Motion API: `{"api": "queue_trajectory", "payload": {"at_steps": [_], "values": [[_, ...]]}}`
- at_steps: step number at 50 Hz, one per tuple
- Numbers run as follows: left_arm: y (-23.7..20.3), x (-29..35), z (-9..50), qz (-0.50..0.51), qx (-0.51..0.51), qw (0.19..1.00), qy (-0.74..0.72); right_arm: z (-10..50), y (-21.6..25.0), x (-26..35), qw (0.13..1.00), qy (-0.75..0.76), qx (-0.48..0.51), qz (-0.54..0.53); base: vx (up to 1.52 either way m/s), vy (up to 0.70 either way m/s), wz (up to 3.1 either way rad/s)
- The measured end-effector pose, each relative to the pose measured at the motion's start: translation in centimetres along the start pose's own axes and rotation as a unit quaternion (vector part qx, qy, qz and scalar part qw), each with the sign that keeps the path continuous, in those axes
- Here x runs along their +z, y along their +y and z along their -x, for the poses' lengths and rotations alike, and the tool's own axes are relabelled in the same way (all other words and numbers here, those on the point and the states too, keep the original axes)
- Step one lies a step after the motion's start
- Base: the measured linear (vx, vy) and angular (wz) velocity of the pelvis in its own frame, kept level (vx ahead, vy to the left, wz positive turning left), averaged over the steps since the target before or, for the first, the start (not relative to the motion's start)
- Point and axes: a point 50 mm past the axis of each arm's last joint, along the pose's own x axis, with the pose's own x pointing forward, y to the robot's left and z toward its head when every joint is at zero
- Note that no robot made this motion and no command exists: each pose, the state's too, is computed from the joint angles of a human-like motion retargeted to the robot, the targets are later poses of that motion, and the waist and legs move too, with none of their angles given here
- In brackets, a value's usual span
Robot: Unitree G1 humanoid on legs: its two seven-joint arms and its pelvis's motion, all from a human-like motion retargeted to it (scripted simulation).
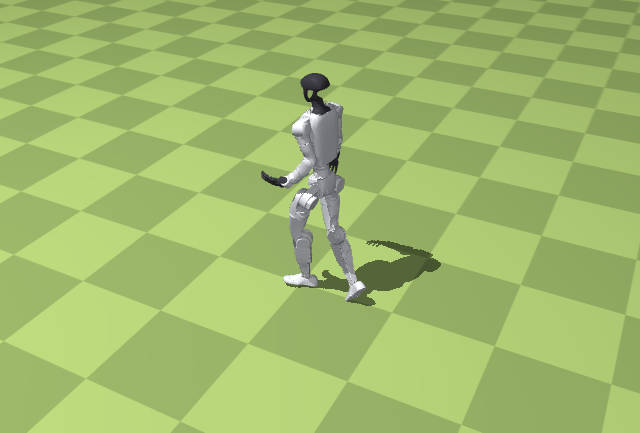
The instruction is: Walk run
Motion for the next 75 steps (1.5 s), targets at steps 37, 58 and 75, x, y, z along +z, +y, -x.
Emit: {"api": "queue_trajectory", "payload": {"at_steps": [37, 58, 75], "values": [[-1.1, -1.0, -0.5, -0.007, -0.022, 1.000, 0.017, 5.1, 5.1, -14.8, 0.943, 0.287, 0.151, 0.075, 0.60, -0.08, 1.66], [-2.3, -2.4, -0.2, 0.005, -0.032, 0.999, 0.029, 0.4, -4.2, 2.3, 0.994, -0.031, -0.075, 0.071, 0.58, -0.10, 1.02], [-4.9, -0.6, -4.1, -0.011, -0.096, 0.995, 0.011, 8.9, 12.0, -19.3, 0.924, 0.301, 0.208, 0.111, 0.95, 0.00, 1.04]]}}
